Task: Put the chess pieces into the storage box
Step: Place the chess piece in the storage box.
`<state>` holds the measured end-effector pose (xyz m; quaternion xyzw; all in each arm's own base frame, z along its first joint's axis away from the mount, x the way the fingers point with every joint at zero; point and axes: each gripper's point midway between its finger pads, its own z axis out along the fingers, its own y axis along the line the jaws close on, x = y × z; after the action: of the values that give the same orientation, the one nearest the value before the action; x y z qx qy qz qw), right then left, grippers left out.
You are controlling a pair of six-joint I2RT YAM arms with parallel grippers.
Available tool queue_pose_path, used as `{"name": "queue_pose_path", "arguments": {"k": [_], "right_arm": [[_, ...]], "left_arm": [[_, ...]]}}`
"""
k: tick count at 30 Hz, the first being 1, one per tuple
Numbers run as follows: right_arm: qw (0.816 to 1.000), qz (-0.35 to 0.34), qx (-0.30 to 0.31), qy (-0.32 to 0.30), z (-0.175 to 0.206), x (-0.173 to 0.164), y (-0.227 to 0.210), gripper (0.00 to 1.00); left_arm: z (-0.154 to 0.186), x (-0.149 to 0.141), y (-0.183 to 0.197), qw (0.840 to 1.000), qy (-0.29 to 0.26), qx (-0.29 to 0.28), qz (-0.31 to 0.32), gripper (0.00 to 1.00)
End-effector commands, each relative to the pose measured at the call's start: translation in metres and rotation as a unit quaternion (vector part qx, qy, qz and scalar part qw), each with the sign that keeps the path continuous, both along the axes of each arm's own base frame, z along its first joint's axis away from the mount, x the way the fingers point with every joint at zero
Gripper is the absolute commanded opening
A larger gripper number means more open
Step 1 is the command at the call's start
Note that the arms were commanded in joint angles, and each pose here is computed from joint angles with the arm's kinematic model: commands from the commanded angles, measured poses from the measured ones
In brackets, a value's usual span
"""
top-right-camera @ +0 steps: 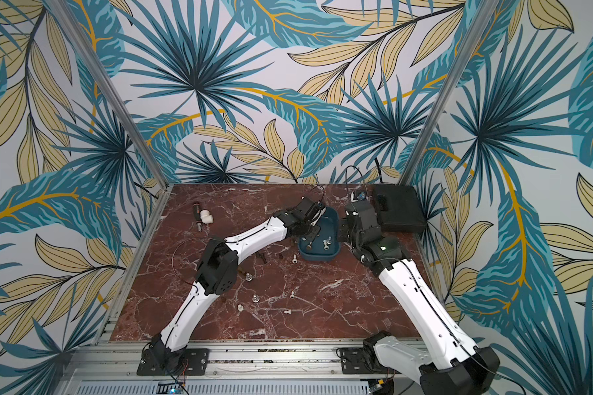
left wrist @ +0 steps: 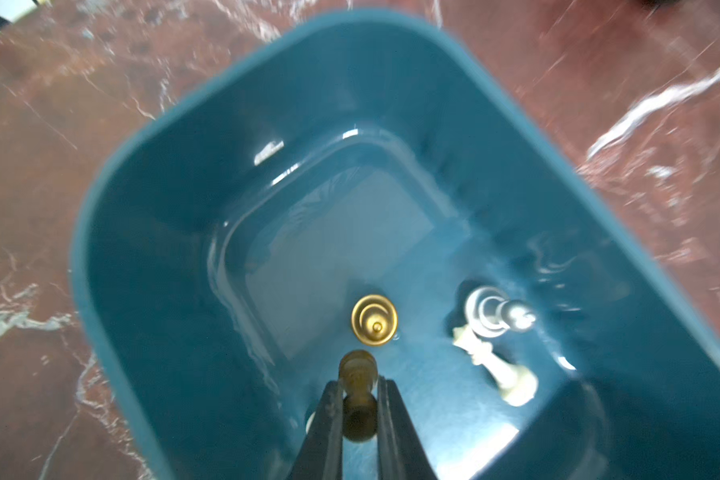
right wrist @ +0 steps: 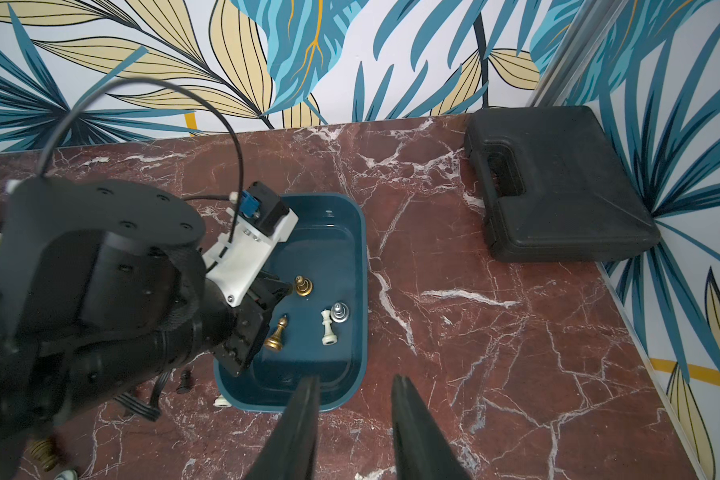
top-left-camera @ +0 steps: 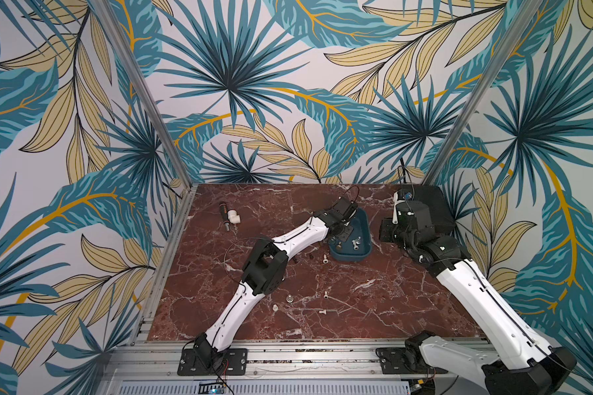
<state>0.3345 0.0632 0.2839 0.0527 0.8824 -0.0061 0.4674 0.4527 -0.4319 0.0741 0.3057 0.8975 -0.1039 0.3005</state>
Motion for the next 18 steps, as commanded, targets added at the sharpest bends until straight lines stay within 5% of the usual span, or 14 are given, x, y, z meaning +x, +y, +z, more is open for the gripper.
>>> {"name": "queue_pose_path", "arguments": {"k": [1,5,11,18], "right_arm": [[1.0,0.005,-0.005,0.012,-0.006,-0.006,-0.002,0.34],[1.0,0.004,-0.004,0.014,-0.007,-0.006,-0.002,0.34],[1.0,0.008,0.001,0.017,-0.01,-0.006,0.0,0.34],[1.0,0.013,0.008,0.021,-0.009,-0.011,0.002,0.34]], "left_arm": [[-0.001,0.002,0.007,1.0,-0.003,0.021,0.005,0.09],[-0.004,0.001,0.006,1.0,0.0,0.021,0.002,0.12],[0.001,0.002,0.005,1.0,-0.002,0.016,0.007,0.4],[0.061,0.001,-0.003,0.999,-0.03,-0.042,0.005,0.43]]}}
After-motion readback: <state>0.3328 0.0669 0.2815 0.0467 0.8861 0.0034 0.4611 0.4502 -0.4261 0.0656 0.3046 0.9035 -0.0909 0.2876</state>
